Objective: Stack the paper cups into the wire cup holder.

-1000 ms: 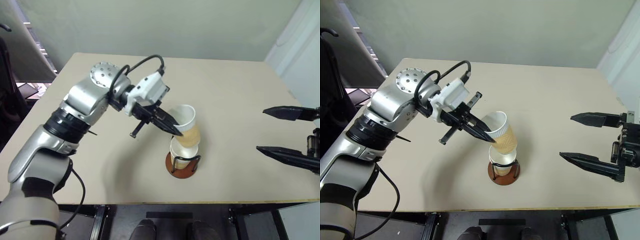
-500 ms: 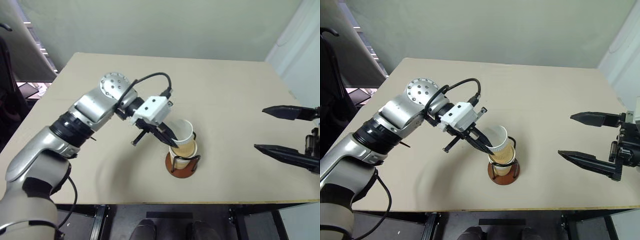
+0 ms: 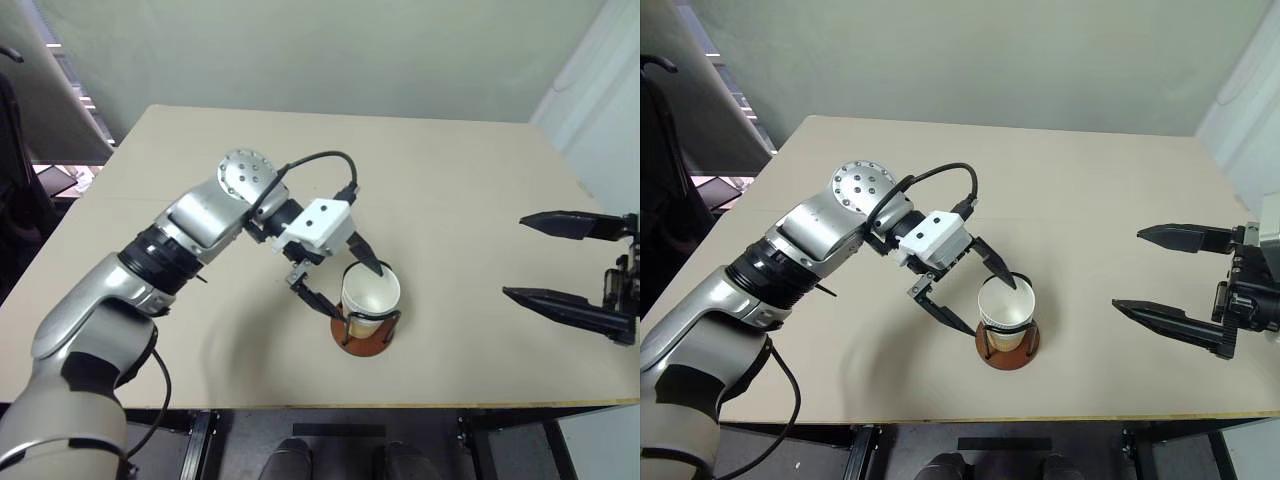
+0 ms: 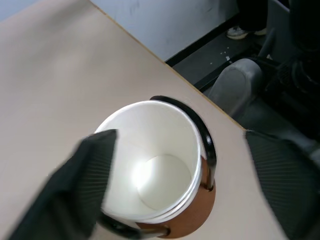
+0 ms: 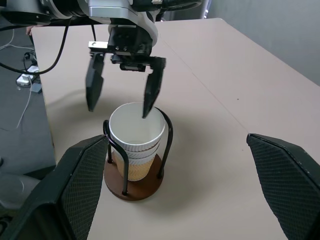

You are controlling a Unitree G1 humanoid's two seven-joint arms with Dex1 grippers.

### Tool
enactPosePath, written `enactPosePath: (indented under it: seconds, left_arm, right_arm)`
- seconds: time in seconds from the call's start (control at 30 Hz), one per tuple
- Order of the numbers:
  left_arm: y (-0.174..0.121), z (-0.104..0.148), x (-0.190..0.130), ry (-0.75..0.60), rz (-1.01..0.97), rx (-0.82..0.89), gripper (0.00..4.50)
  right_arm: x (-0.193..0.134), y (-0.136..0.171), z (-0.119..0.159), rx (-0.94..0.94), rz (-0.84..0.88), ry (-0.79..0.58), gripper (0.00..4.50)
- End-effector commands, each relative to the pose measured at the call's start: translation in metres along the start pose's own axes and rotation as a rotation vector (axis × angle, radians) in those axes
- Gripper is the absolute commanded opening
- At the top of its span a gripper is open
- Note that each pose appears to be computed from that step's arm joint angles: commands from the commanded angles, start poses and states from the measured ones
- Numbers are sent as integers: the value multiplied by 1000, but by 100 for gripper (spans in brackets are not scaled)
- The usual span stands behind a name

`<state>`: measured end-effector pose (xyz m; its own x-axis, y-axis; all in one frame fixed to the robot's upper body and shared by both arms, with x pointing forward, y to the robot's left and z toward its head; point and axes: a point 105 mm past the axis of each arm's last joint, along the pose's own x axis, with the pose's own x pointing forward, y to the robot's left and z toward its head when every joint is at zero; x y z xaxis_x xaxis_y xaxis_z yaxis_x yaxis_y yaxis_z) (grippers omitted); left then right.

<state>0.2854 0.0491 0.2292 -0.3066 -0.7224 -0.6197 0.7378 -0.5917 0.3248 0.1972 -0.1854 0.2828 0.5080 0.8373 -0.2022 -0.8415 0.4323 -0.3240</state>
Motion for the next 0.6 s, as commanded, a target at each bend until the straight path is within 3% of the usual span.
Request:
enactPosePath:
  seconds: [0.03, 0.3, 0.6]
  left_arm:
    - [7, 11, -17, -18, 52, 30, 448]
    - [-15, 0, -67, -97, 296, -139, 448]
    - [-75, -24, -115, -160, 634, -456, 448]
  right_arm:
    - [0, -1, 5, -30, 7, -27, 450]
    - [9, -11, -21, 55, 104, -40, 450]
    - [4, -38, -52, 129, 76, -4, 450]
